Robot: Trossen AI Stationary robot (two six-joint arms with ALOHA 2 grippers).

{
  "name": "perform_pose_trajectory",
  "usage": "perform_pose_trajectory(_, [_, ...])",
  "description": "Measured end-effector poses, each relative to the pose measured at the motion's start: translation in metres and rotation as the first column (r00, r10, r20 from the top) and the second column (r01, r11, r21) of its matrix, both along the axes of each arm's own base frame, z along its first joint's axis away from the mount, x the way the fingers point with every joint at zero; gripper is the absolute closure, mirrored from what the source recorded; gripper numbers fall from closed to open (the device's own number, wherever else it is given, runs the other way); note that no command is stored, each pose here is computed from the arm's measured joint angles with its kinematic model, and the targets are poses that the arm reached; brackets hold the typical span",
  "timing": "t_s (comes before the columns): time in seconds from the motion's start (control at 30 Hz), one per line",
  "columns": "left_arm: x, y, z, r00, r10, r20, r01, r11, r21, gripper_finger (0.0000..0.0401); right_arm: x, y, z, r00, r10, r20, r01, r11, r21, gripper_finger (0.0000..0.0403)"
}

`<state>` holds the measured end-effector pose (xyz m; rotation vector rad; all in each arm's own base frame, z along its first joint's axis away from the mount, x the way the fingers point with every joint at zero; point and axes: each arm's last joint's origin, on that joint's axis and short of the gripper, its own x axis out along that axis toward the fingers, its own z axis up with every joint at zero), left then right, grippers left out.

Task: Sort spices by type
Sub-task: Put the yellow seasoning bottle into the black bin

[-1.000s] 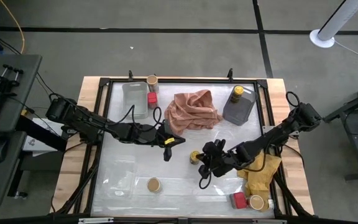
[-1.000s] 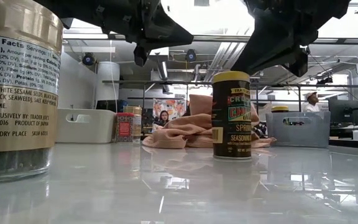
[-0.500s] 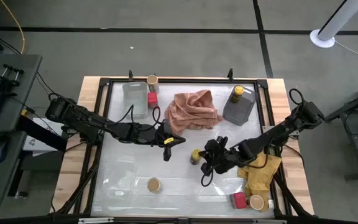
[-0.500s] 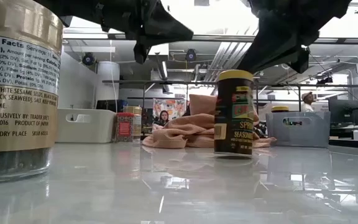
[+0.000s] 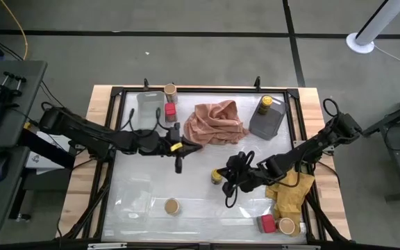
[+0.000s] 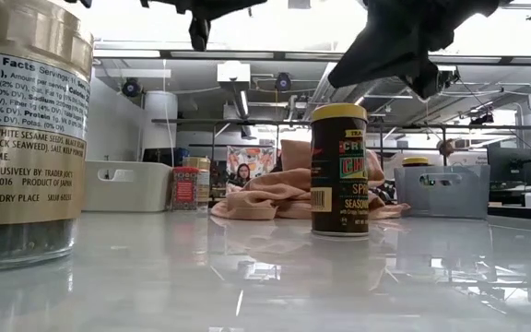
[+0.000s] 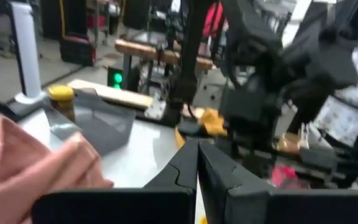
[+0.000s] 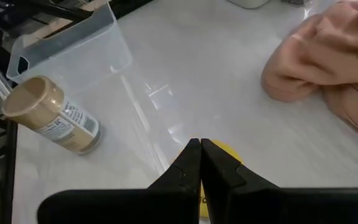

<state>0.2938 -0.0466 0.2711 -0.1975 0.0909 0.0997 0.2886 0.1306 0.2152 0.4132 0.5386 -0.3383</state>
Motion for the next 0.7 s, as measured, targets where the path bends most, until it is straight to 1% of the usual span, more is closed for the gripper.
perform_pose_trajectory(0.1, [-0.006,0.002,0.01,0.999,0.018,0.03,-0.019,1.0,0.01,0.0401,0.005,-0.001,-0.006,1.0,0.003,-0.014,-0.003,1.0,0.004,0.0403])
perform_pose_trajectory(0.2, [-0.011,0.003,0.014,0.999,0.035,0.032,-0.035,0.999,0.012,0.0401,0.01,0.002,-0.015,1.0,0.014,-0.024,-0.014,1.0,0.011,0.0403])
perform_pose_trajectory(0.4, [-0.012,0.004,0.013,0.999,0.052,0.013,-0.053,0.998,0.017,0.0401,0.023,0.01,-0.034,0.999,0.035,-0.012,-0.034,0.998,0.047,0.0403])
perform_pose_trajectory(0.5, [-0.012,0.004,0.011,0.999,0.053,-0.004,-0.053,0.999,0.014,0.0401,0.026,0.012,-0.044,0.999,0.026,-0.03,-0.024,0.997,0.07,0.0403])
perform_pose_trajectory(0.57, [-0.012,0.004,0.01,0.998,0.054,-0.016,-0.054,0.999,0.007,0.0401,0.026,0.012,-0.045,0.999,0.017,-0.029,-0.015,0.997,0.079,0.0403])
perform_pose_trajectory(0.7, [-0.012,0.004,0.01,0.998,0.054,-0.015,-0.054,0.999,0.007,0.0401,0.025,0.011,-0.043,0.999,0.025,-0.029,-0.023,0.998,0.061,0.0403])
